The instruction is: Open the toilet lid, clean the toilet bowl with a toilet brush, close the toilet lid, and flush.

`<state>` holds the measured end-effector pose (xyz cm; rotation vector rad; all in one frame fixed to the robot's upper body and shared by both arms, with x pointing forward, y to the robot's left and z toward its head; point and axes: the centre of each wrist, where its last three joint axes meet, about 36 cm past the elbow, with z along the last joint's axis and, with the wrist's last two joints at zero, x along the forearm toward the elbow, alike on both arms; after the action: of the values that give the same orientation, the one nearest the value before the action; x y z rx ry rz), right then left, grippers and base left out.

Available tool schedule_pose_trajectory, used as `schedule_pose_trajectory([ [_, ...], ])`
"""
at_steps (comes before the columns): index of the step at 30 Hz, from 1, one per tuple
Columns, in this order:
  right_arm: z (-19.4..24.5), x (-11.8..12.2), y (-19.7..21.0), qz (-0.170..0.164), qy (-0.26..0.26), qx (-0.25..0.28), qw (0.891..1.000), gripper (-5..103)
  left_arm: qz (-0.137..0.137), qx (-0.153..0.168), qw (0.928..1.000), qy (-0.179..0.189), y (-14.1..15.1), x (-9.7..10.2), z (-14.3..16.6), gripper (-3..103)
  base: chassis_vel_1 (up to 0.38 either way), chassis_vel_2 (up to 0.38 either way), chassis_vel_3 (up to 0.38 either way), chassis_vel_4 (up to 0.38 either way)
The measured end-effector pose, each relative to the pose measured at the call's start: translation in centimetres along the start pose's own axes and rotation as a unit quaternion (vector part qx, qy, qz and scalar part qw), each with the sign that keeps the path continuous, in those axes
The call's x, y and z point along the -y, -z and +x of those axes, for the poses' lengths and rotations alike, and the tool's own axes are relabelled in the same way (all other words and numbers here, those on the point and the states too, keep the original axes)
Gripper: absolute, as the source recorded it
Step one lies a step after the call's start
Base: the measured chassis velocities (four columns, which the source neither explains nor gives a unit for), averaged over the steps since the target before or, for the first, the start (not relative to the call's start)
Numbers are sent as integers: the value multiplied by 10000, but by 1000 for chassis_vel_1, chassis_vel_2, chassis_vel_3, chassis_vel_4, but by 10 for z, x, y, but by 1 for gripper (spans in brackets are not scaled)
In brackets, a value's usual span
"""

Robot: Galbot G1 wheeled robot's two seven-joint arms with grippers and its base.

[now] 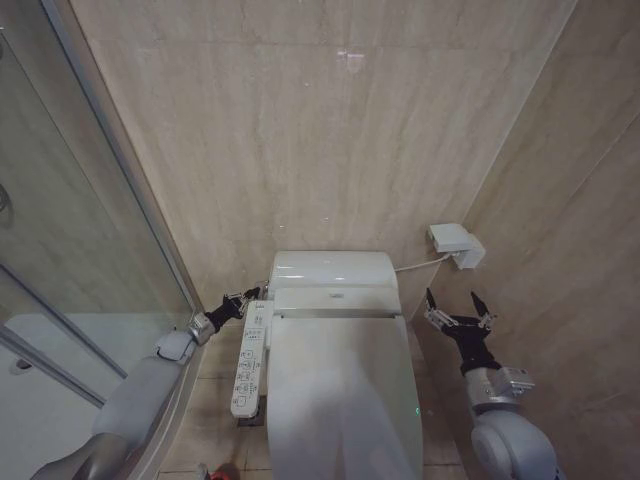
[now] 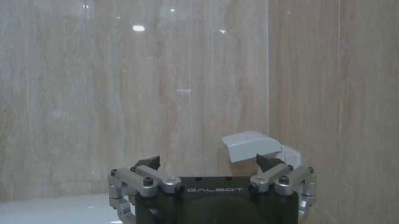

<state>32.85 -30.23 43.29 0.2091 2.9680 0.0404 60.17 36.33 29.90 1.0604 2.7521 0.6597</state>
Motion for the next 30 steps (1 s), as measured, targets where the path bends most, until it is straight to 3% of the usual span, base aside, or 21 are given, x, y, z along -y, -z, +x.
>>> schedule_pose_trajectory([
  [13,0,0,0,0,0,-1,10000,100,90,-117,9999,-49,-13,16,19,0,0,0,0,0],
  [30,0,0,0,0,0,0,10000,100,111,-119,9999,54,-12,7,11,0,0,0,0,0],
])
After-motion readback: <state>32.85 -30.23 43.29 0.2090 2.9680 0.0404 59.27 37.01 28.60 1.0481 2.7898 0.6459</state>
